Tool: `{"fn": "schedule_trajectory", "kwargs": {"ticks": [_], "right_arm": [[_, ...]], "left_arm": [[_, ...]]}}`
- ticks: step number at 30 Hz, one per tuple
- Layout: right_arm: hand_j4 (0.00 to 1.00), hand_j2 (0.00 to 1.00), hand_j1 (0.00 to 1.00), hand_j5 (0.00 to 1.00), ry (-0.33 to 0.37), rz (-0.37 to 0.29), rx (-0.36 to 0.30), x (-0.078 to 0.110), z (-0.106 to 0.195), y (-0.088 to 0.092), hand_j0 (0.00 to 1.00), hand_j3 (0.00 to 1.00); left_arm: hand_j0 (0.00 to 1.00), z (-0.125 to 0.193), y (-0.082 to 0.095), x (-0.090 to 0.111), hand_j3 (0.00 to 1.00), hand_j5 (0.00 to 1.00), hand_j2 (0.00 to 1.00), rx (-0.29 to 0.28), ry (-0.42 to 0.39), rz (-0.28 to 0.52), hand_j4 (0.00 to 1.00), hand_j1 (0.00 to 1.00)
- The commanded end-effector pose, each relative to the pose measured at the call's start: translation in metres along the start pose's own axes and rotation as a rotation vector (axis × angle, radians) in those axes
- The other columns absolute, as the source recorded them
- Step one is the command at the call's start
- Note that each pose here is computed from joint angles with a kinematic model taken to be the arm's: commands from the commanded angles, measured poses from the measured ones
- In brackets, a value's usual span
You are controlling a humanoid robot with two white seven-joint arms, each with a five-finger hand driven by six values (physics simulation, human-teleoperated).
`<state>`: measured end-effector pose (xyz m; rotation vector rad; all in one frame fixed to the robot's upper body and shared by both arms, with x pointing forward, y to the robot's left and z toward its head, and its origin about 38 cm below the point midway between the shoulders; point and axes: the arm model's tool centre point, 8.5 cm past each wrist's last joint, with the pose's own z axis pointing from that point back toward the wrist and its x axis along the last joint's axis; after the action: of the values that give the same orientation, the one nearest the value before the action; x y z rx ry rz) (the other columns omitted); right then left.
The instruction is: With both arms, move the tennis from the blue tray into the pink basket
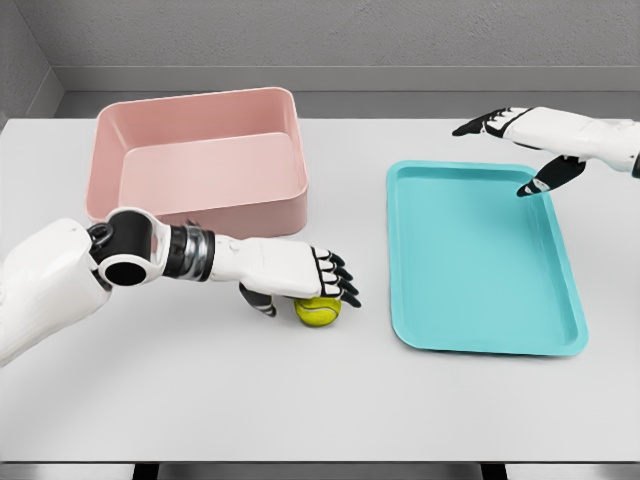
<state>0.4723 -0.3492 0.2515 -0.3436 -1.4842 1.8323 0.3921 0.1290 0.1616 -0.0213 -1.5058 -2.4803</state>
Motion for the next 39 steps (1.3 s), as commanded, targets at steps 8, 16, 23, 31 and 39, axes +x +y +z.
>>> {"fn": "schedule_trajectory", "kwargs": {"ticks": [8,16,23,31,39], "right_arm": [[1.00,1.00,1.00,1.00,0.001,-0.008,-0.007,-0.001,0.000,-0.001,1.00,1.00],[1.00,1.00,1.00,1.00,0.010,0.000,-0.018,-0.002,0.004,-0.006,1.00,1.00],[1.00,1.00,1.00,1.00,0.021,0.001,-0.007,-0.005,0.008,-0.003,1.00,1.00],[1.00,1.00,1.00,1.00,0.039,-0.002,0.013,-0.009,0.015,0.002,1.00,1.00],[1.00,1.00,1.00,1.00,0.025,0.002,0.026,-0.005,0.011,0.005,1.00,1.00]], "left_arm": [[1.00,0.003,0.000,-0.003,1.00,1.00,1.00,0.002,0.012,0.001,1.00,1.00],[1.00,0.001,-0.001,-0.003,1.00,1.00,1.00,0.000,0.011,0.005,1.00,1.00],[1.00,0.001,-0.005,-0.003,1.00,1.00,1.00,-0.003,0.010,0.014,1.00,1.00],[1.00,-0.001,-0.008,-0.001,1.00,1.00,1.00,-0.001,0.008,0.020,1.00,1.00],[1.00,0.000,-0.007,-0.002,1.00,1.00,1.00,0.002,0.010,0.020,1.00,1.00]]}}
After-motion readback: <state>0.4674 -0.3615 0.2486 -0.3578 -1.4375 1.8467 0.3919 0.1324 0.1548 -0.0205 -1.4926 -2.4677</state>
